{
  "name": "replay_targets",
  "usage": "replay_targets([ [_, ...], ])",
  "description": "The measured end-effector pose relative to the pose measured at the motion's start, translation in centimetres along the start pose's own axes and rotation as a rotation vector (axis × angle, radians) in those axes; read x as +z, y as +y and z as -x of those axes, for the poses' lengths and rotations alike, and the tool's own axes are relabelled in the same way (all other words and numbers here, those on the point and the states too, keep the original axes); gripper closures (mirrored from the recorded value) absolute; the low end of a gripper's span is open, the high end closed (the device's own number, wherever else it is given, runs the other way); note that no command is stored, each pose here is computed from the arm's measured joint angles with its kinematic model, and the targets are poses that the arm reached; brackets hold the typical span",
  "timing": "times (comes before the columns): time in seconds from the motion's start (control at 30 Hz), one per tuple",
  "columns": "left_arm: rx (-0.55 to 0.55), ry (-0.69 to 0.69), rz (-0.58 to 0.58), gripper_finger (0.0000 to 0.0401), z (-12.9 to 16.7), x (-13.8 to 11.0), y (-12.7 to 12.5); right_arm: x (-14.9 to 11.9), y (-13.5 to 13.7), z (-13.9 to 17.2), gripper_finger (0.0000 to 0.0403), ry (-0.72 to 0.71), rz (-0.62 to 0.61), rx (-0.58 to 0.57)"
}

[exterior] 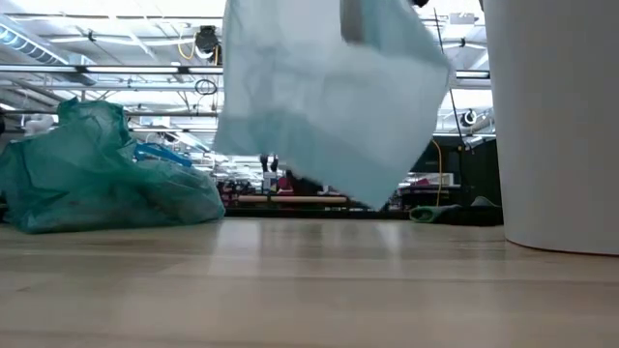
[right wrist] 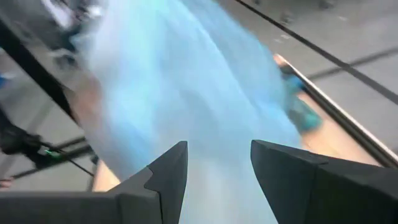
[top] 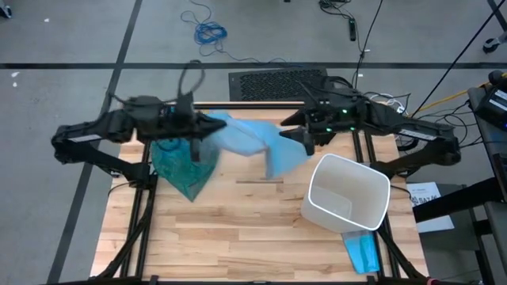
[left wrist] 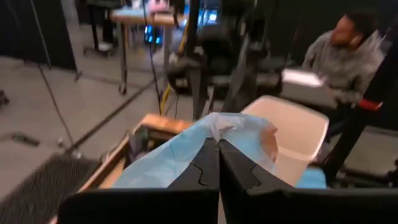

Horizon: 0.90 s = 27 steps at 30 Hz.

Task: Place trash/remove bag and relplace
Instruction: Insert the new blue trash bag into the trash bin

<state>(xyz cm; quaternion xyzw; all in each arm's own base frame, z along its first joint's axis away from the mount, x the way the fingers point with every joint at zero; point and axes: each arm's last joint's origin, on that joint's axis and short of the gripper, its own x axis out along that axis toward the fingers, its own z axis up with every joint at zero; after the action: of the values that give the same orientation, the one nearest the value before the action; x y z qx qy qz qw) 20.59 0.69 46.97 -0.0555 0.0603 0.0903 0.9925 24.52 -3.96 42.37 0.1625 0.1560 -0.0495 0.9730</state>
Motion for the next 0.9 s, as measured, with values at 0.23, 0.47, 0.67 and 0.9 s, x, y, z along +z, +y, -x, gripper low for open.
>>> replay_targets([
  [0.23, -0.051, -0.125, -0.014, 0.0401, 4.0, 4.4, 0.0, -2.6, 0.5, 5.6, 0.0234, 0.186, -0.044, -0.166],
  [0.47, -0.131, -0.051, -0.023, 0.0401, 6.9, 5.7, -0.2, -5.1, 0.5, 11.2, 0.0234, 0.332, -0.122, -0.226],
  [0.67, -0.191, 0.024, 0.004, 0.0401, 8.2, 5.3, -0.8, -6.5, 0.4, 14.5, 0.0234, 0.404, -0.217, -0.208],
  [0.9, -0.278, 0.047, 0.128, 0.0401, 11.6, 5.0, -0.8, -7.8, 0.3, 15.7, 0.0234, 0.551, -0.306, -0.194],
])
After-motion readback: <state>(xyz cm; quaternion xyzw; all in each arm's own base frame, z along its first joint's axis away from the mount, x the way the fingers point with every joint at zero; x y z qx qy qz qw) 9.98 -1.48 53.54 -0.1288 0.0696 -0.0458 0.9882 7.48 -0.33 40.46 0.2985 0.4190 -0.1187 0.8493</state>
